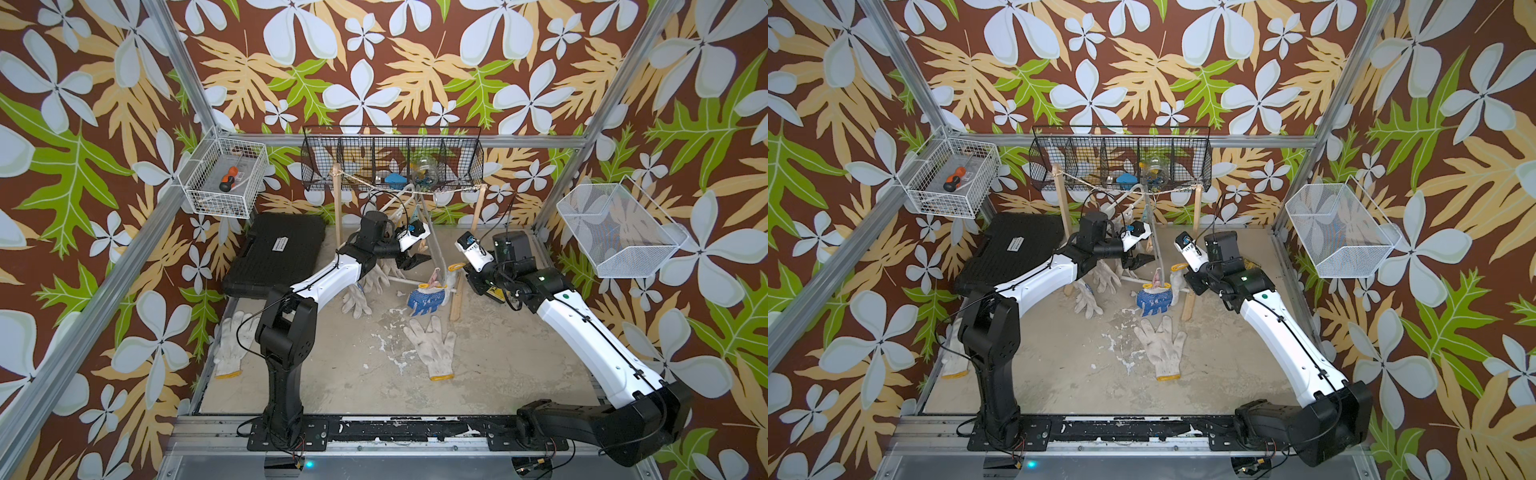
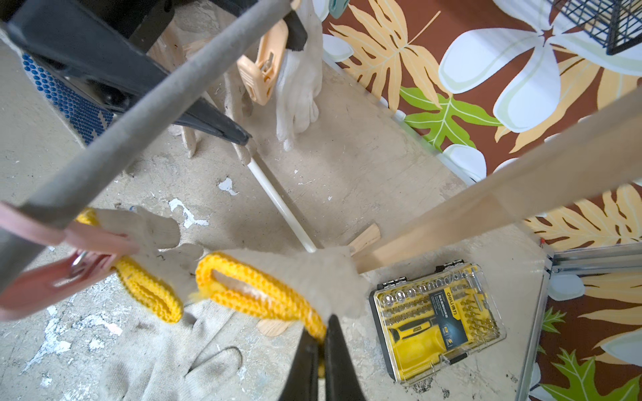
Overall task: Clip the gloves onto a hanger to dry
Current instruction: Open the clamp at the hanger.
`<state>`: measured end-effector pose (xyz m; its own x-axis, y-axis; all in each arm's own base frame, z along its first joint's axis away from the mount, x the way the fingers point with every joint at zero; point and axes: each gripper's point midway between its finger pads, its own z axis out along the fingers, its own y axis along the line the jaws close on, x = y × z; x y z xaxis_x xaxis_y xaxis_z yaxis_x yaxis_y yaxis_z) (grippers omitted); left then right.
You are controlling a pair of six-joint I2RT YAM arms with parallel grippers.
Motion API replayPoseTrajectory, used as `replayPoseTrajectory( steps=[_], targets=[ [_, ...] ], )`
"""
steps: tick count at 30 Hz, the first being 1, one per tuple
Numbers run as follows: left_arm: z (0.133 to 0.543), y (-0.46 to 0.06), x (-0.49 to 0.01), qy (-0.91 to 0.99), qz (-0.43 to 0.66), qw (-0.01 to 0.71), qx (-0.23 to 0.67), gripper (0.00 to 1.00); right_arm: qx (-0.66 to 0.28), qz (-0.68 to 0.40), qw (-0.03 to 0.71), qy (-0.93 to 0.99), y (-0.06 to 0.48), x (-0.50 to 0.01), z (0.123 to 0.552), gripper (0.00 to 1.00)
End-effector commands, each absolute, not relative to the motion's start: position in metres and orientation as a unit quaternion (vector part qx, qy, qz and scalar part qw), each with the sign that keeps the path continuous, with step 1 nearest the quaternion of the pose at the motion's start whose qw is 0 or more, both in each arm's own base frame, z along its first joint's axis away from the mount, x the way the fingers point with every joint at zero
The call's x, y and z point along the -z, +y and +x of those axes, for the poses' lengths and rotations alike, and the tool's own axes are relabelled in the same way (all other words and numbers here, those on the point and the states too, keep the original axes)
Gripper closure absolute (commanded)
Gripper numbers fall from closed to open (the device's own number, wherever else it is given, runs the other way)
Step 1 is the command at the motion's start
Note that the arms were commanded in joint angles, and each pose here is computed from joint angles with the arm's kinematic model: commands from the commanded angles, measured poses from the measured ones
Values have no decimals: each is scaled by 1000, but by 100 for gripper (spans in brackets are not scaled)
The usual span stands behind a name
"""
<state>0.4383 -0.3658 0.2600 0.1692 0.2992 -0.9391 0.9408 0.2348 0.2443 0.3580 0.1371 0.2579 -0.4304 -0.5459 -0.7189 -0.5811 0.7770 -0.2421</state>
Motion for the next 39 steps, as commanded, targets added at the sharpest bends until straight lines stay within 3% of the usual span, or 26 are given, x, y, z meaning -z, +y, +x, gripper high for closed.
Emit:
replayPoseTrajectory(
  steps=[1,10,14,21,26,32,39],
  targets=[
    [438,-368,-270,557,542,545,314,33,-28,-335,415,845,140,-258,358,100],
    [437,-369,-262,564,544,531,321,50,-31,-338,410,846,142,-255,359,100],
    [439,-369,-266,564,543,532,322,52,-37,-339,409,846,144,-254,360,100],
    [439,-370,-266,566,542,527,327,69,-44,-340,409,846,147,-252,361,100],
    [434,-369,-270,564,542,526,334,76,-37,-331,410,849,145,-247,367,100],
    [426,-368,-275,559,537,525,350,77,6,-281,411,867,130,-241,388,100],
    [421,-367,-281,555,529,532,359,77,-38,-268,402,875,148,-224,400,100]
  ],
)
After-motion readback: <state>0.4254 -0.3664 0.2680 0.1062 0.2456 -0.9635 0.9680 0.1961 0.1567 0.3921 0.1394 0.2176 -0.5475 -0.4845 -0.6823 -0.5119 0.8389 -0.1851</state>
